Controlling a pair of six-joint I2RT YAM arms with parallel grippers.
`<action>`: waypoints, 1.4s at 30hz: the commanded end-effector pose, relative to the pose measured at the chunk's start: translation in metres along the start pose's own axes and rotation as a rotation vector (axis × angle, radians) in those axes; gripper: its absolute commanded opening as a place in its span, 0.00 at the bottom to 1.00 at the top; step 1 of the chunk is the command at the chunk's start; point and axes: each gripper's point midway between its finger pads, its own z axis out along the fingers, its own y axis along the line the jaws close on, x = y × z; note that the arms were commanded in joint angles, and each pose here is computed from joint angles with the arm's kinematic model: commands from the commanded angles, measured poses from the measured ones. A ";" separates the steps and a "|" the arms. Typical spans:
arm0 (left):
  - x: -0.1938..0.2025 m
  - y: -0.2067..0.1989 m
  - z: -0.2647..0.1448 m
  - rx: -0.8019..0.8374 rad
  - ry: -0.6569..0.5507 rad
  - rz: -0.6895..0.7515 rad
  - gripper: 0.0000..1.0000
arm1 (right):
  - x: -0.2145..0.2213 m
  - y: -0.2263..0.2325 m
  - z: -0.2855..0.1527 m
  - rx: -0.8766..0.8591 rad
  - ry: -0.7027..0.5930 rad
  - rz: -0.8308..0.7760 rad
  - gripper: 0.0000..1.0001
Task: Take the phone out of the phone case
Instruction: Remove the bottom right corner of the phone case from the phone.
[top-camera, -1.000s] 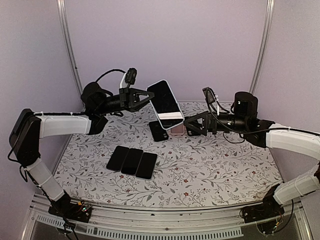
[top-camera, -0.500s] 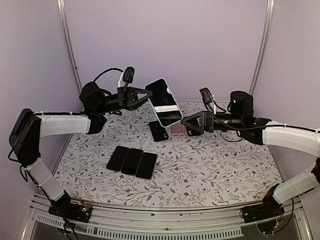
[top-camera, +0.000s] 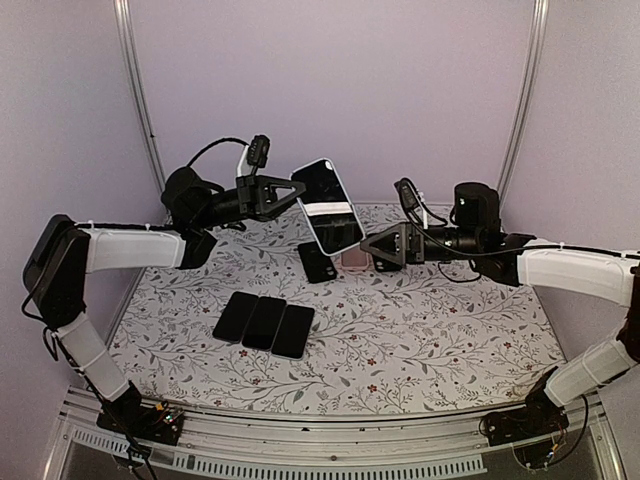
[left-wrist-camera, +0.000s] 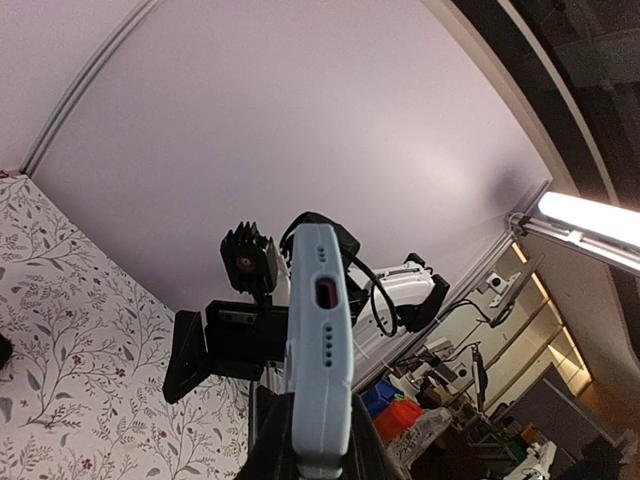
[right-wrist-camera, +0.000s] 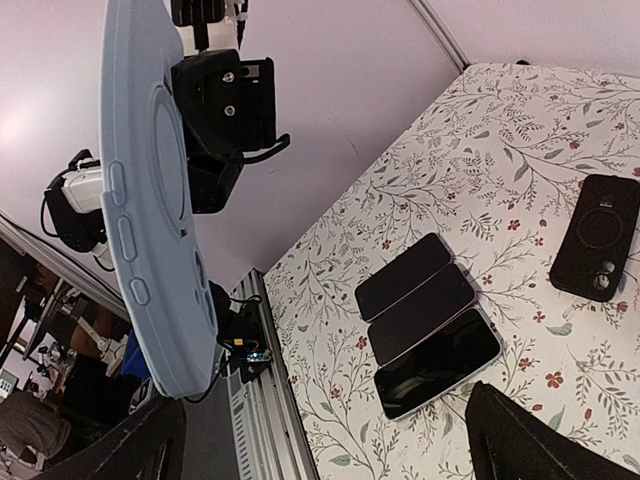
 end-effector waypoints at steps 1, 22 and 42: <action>0.004 -0.073 0.017 0.207 0.049 0.096 0.00 | 0.009 -0.058 -0.002 0.197 -0.003 0.136 0.99; 0.046 -0.022 0.043 0.120 0.161 -0.063 0.00 | -0.020 0.006 0.017 -0.074 -0.019 0.033 0.98; 0.069 0.051 0.048 -0.133 0.175 -0.178 0.00 | -0.046 0.009 0.040 -0.147 -0.102 0.145 0.55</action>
